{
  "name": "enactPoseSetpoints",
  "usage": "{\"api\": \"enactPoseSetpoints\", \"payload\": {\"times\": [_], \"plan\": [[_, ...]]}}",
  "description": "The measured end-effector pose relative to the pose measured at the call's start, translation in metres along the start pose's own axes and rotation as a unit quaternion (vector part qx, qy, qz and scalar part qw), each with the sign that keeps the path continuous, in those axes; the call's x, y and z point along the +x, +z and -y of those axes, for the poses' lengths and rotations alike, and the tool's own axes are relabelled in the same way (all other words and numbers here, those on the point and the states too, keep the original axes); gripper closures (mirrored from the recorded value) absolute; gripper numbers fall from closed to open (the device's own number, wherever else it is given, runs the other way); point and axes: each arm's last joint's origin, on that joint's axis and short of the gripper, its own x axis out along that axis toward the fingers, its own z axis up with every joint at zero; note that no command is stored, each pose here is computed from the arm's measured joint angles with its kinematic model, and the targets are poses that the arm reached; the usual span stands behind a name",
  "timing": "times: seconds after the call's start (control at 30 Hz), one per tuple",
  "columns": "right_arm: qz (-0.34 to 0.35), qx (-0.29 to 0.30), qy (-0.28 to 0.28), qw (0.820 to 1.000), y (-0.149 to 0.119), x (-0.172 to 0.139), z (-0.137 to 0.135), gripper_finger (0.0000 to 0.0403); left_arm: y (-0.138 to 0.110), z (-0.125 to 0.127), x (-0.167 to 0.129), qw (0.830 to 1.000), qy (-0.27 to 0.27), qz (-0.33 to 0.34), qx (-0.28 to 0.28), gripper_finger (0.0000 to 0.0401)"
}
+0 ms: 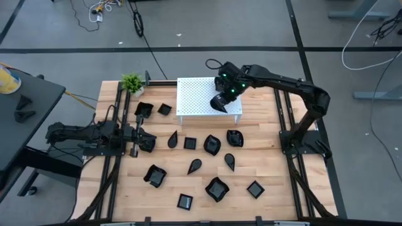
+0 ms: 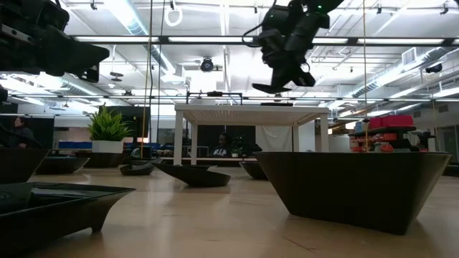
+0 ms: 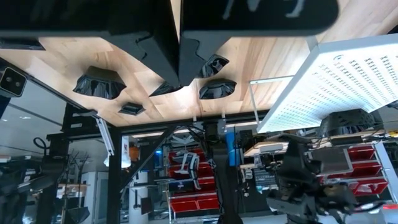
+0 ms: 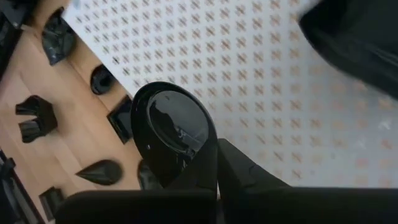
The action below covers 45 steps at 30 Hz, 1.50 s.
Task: Pick & Place Mini shaped plates
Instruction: Put the drop-shaped plate on the shelf
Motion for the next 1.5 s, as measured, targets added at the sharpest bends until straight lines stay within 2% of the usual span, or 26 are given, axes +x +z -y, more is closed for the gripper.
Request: {"api": "enactPoseSetpoints", "payload": {"times": [0.23, 0.47, 0.7, 1.5], "plan": [[-0.014, 0.025, -0.015, 0.999, -0.020, 0.001, 0.023, 0.0399, 0.000, 0.000, 0.000, 1.000, 0.000, -0.001, 0.000, 0.0398], [0.001, 0.057, -0.048, 0.997, -0.020, 0.002, 0.037, 0.0399, 0.000, 0.000, 0.000, 1.000, 0.000, 0.000, 0.000, 0.0398], [0.019, 0.096, -0.045, 0.994, -0.015, 0.000, 0.042, 0.0399, 0.000, 0.000, 0.000, 1.000, 0.000, 0.000, 0.000, 0.0398], [0.014, 0.116, -0.047, 0.992, -0.019, 0.008, 0.047, 0.0399, 0.000, 0.000, 0.000, 1.000, 0.000, 0.000, 0.000, 0.0398]]}}
